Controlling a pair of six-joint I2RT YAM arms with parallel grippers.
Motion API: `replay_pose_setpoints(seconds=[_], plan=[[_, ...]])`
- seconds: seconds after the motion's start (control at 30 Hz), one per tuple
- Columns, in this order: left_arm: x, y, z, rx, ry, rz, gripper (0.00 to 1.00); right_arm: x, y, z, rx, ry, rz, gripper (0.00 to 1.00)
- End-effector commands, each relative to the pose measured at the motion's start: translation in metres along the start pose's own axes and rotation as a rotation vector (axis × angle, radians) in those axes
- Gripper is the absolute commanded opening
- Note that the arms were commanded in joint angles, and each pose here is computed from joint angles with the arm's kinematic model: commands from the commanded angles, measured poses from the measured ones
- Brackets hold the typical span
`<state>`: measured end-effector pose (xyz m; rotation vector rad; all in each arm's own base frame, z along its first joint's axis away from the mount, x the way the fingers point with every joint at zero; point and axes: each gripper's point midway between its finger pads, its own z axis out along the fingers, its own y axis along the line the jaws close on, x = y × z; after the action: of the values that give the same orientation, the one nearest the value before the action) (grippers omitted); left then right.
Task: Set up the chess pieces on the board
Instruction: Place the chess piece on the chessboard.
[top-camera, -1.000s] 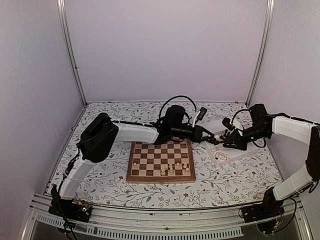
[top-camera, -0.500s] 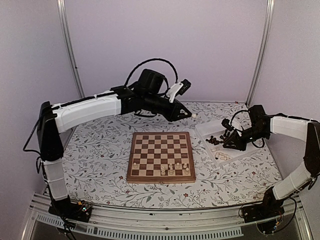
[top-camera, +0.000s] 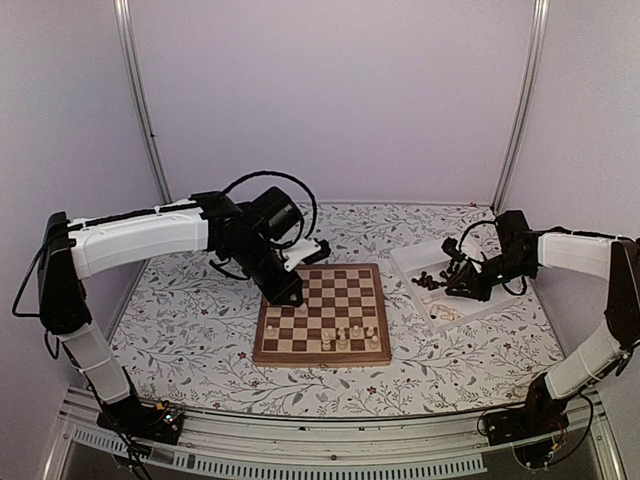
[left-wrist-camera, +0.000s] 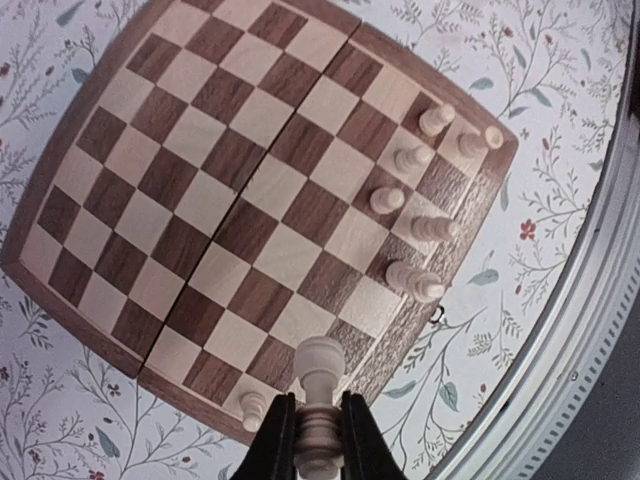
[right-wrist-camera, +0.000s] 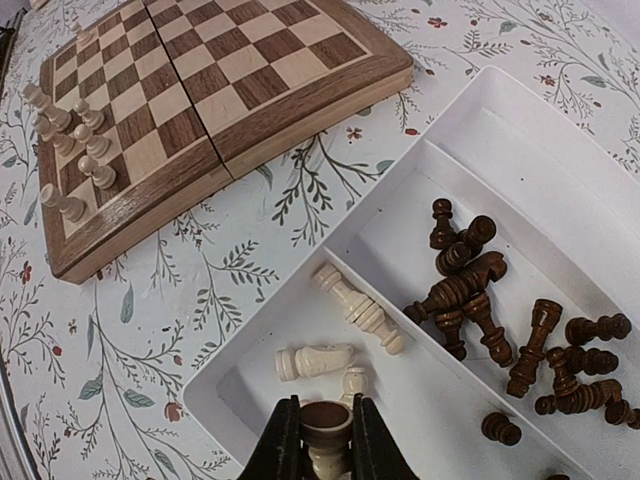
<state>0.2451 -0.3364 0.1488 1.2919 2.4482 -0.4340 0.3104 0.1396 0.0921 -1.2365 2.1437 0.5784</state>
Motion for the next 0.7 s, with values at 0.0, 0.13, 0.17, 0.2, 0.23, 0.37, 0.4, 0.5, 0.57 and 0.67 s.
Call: replay_pose_setpoints(seconds=[0.0, 0.13, 0.17, 0.2, 0.23, 0.37, 0.4, 0.5, 0.57, 0.67], plan=[[0.028, -0.011, 0.007, 0.009, 0.103, 0.016, 0.05, 0.006, -0.003, 0.004, 0.012, 0.012, -0.002, 0.12], [0.039, -0.018, 0.022, 0.007, 0.132, 0.030, 0.05, 0.003, -0.003, 0.000, 0.030, 0.005, -0.016, 0.12], [0.040, -0.020, 0.025, 0.011, 0.132, 0.033, 0.05, 0.002, -0.003, -0.001, 0.034, 0.002, -0.019, 0.12], [0.040, -0.022, 0.028, 0.015, 0.129, 0.038, 0.05, 0.001, -0.002, -0.001, 0.035, 0.001, -0.020, 0.12], [0.041, -0.025, 0.031, 0.022, 0.126, 0.040, 0.05, 0.001, -0.002, -0.002, 0.036, 0.001, -0.022, 0.12], [0.040, -0.037, 0.040, 0.038, 0.123, 0.066, 0.05, -0.001, -0.001, -0.002, 0.037, -0.002, -0.026, 0.12], [0.040, -0.038, 0.042, 0.037, 0.121, 0.071, 0.05, -0.002, 0.000, -0.003, 0.037, -0.003, -0.026, 0.12], [0.037, -0.039, 0.048, 0.026, 0.124, 0.065, 0.05, -0.004, 0.001, -0.004, 0.039, -0.008, -0.030, 0.13], [0.037, -0.037, 0.051, 0.015, 0.132, 0.054, 0.05, -0.005, 0.001, -0.004, 0.039, -0.008, -0.031, 0.13], [0.038, -0.036, 0.056, 0.011, 0.147, 0.052, 0.05, -0.004, 0.003, -0.003, 0.035, -0.006, -0.031, 0.13]])
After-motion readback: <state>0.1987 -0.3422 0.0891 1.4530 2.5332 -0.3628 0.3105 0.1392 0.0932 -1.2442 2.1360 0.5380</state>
